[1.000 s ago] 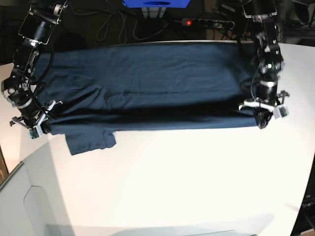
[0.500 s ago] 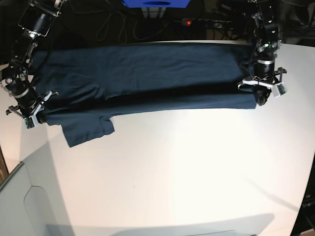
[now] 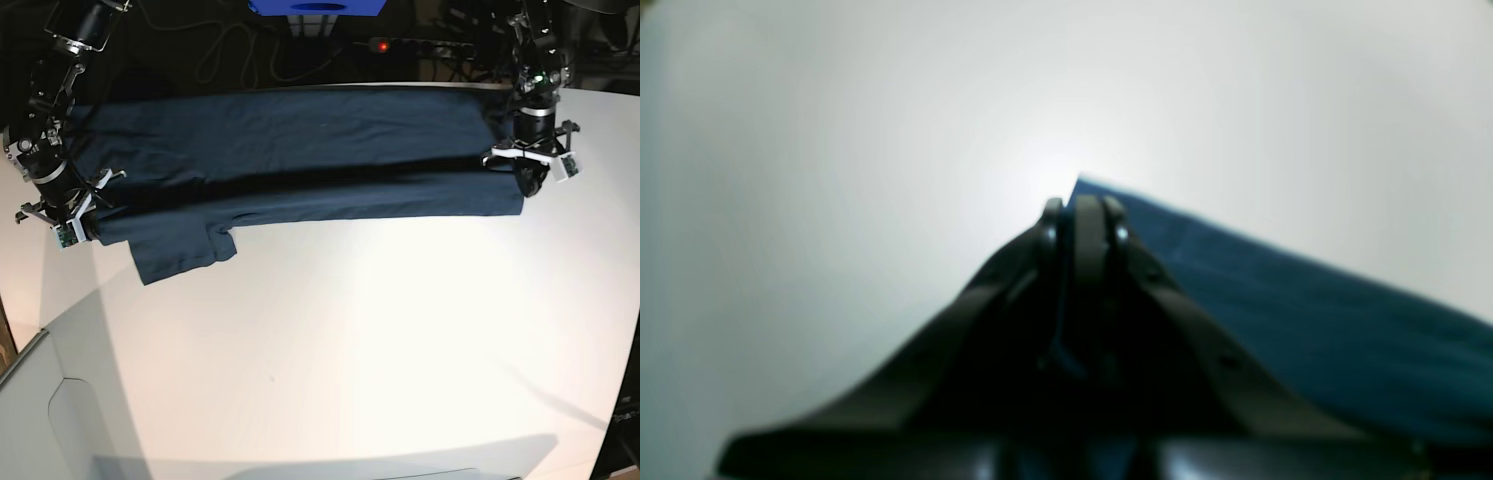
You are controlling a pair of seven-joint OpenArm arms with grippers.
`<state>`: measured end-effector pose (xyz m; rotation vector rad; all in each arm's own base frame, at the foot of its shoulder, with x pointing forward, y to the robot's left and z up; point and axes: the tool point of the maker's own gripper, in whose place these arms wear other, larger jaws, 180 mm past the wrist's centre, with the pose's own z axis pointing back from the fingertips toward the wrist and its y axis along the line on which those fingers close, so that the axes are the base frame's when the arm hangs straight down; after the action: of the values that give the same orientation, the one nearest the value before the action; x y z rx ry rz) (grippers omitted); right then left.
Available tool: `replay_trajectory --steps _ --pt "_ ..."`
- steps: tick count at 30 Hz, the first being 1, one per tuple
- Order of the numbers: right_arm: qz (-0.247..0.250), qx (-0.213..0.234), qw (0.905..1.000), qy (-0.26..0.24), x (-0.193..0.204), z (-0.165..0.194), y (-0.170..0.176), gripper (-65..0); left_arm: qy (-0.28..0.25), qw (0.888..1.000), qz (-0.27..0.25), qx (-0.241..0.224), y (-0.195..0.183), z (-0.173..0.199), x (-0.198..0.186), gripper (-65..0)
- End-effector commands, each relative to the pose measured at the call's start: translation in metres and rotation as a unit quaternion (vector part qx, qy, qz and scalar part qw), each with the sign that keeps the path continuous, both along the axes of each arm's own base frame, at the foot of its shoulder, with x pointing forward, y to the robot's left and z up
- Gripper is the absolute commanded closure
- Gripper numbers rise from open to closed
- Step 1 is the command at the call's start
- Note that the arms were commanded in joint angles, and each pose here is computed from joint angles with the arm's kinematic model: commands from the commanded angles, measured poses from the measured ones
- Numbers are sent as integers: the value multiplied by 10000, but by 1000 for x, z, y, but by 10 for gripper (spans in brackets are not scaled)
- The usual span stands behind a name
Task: Fold the T-shirt properly
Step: 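Lift the hem edge with both grippers and fold it over toward the collar, then regrasp the folded strip's end with the right gripper and tuck the sleeve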
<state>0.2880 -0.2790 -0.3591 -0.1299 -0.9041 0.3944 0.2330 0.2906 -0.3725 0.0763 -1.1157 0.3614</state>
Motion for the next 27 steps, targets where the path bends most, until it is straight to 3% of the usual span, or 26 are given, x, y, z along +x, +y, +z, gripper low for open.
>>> replay_trajectory --steps 1,11,19,27 --pt "62 -83 9998 -171 3 12 -5 -2 -255 9996 14 146 6 14 6 0" --pt "142 -202 9997 -42 -15 9 -1 -2 -260 9995 20 200 10 17 6 0" --pt "1 8 9992 401 -31 -23 -7 -2 -261 9995 22 198 10 16 6 0" --pt "-7 8 9990 446 -33 -25 -8 -2 -261 9994 19 205 11 17 7 0"
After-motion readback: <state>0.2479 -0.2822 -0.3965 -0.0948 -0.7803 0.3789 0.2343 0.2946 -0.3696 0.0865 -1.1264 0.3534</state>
